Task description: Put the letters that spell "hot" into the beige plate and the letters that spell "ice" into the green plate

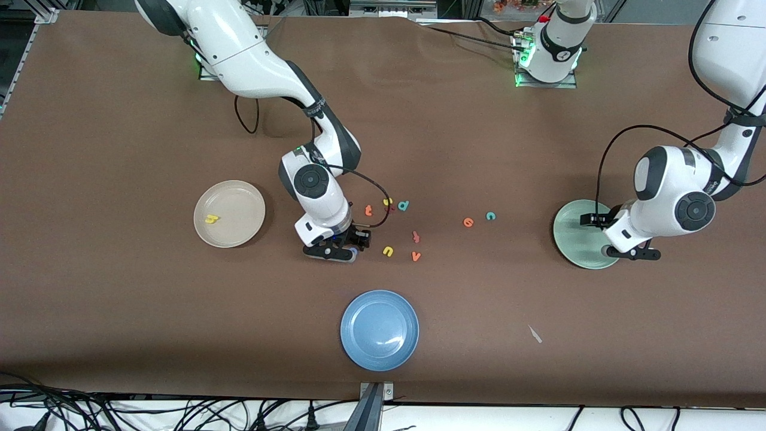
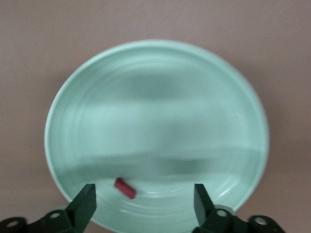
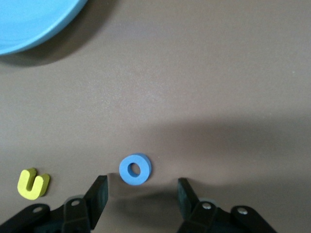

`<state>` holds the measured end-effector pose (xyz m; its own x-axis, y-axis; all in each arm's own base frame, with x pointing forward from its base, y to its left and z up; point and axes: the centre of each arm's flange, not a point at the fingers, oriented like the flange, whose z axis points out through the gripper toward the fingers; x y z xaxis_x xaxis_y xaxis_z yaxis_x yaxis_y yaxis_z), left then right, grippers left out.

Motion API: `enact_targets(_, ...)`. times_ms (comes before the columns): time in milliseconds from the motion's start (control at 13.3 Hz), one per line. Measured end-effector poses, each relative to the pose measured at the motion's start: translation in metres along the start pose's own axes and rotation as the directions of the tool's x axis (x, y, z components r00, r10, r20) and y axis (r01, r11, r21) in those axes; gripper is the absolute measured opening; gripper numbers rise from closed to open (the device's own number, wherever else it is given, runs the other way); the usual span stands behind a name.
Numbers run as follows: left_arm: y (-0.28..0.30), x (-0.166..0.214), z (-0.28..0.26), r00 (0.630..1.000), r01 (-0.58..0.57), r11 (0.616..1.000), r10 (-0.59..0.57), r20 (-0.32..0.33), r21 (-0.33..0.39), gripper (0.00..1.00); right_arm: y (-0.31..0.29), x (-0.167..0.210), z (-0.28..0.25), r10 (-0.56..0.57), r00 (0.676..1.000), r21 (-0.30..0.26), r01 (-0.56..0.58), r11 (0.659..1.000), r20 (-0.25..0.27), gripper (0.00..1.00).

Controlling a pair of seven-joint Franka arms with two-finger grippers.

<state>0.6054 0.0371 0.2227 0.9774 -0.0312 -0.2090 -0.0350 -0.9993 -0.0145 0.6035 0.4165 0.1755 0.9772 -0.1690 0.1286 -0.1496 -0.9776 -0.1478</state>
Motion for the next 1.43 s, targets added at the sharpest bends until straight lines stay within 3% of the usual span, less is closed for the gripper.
enact_targets(75, 0.024, 0.006, -0.014, 0.999, 0.026, 1.000, -0.027, -0.026, -0.011, 1.00, 0.000, 0.001, 0.000, -0.004, 1.000, 0.000, 0.004, 1.000, -0.003, 0.67)
enact_targets(452, 0.150, 0.008, -0.049, 0.978, 0.191, 0.979, -0.195, -0.074, -0.066, 1.00, 0.003, 0.002, 0.010, -0.019, 1.000, 0.004, 0.019, 1.000, -0.025, 0.64)
enact_targets(603, 0.187, 0.004, -0.041, 0.960, 0.273, 0.959, -0.277, -0.051, -0.073, 1.00, 0.002, 0.001, 0.011, -0.031, 0.999, 0.005, 0.031, 1.000, -0.032, 0.62)
enact_targets(904, 0.208, 0.002, -0.006, 0.881, 0.472, 0.879, -0.472, 0.023, -0.065, 0.99, -0.001, 0.001, 0.010, -0.043, 0.998, 0.002, 0.043, 0.999, -0.041, 0.54)
enact_targets(1130, 0.229, -0.001, 0.002, 0.872, 0.490, 0.869, -0.489, 0.026, -0.071, 0.96, -0.002, 0.001, 0.008, -0.062, 0.997, 0.002, 0.062, 0.998, -0.045, 0.48)
enact_targets(1431, 0.255, -0.007, 0.023, 0.898, 0.440, 0.896, -0.439, 0.039, -0.063, 0.87, -0.001, 0.003, 0.008, -0.068, 0.997, 0.001, 0.068, 0.998, -0.048, 0.44)
